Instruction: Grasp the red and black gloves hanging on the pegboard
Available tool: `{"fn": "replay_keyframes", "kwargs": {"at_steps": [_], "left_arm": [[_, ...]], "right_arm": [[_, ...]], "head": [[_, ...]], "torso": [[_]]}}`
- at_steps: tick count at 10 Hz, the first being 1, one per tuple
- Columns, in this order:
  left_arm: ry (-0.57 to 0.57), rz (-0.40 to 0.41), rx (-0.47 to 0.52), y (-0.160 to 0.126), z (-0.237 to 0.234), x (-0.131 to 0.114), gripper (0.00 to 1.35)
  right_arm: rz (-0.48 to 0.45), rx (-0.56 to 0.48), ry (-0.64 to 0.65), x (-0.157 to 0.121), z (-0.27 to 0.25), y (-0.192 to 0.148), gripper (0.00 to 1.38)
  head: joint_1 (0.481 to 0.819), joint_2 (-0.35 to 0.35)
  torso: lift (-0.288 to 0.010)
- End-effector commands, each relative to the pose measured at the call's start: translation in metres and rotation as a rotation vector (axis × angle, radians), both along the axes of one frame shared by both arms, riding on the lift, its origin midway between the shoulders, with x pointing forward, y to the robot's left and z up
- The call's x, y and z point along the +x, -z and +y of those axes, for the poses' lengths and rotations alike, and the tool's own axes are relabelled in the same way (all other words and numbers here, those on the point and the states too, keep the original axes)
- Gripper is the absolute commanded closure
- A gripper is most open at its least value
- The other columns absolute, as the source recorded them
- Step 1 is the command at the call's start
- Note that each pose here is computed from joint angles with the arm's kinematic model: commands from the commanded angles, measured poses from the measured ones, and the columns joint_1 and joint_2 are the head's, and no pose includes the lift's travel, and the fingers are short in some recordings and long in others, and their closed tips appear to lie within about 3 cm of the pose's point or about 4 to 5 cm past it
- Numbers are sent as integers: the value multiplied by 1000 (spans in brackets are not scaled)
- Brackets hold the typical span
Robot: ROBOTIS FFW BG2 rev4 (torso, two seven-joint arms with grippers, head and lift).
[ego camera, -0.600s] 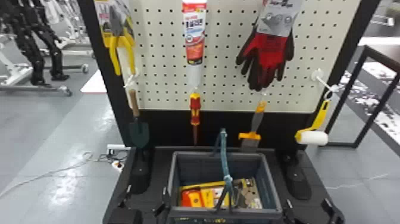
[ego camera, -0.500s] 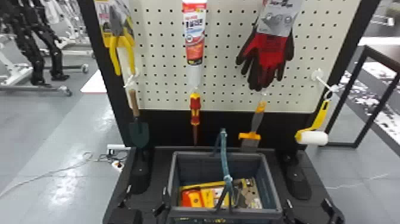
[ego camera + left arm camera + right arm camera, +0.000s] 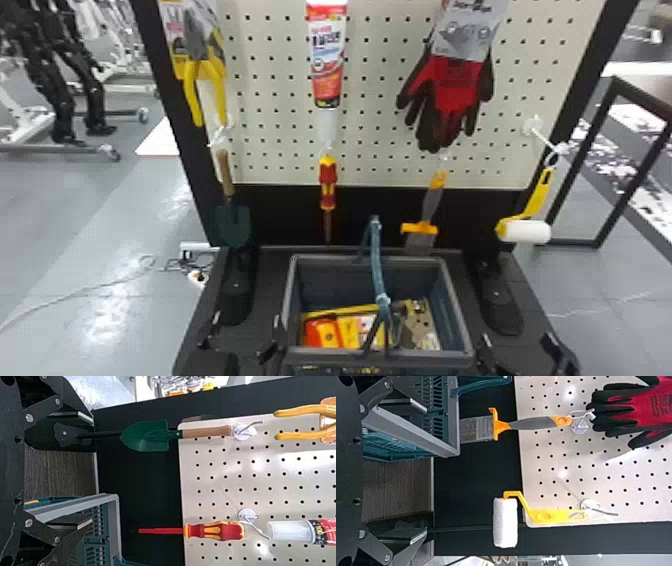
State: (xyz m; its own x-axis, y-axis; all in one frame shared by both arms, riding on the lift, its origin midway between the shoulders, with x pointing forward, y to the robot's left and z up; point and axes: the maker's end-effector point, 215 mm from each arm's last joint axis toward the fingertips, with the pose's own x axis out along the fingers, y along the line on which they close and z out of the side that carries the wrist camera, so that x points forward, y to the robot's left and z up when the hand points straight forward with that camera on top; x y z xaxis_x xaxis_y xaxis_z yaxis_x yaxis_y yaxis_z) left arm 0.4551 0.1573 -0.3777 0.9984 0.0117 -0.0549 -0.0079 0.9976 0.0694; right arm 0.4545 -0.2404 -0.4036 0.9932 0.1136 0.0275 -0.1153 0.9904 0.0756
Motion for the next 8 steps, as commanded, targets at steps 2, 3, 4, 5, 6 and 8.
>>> {"fn": "replay_keyframes", "kwargs": {"at_steps": [2, 3, 4, 5, 6, 8], "left_arm": [[-1, 1, 0, 0, 1, -1, 394], [-2, 2, 1, 1, 1, -1, 394], [-2, 1, 1, 0, 1, 0, 394], [0, 1, 3, 0, 1, 0, 394], [1, 1, 2, 0, 1, 0, 394], [4, -1, 3, -1, -1, 2, 394]], "right_arm": [[-69, -28, 20, 22, -19, -61, 214], [-101, 6, 34, 35, -31, -87, 214], [-110, -12, 30, 50, -40, -111, 214], [-110, -38, 4, 65, -51, -137, 214], [-132, -72, -22, 77, -60, -166, 214], [-181, -124, -19, 95, -84, -220, 214]], "head": [[549, 0], [549, 0], [549, 0], [549, 0], [549, 0], [549, 0]], "torso": [[-100], [-100], [-100], [-100], [-100], [-100]]}}
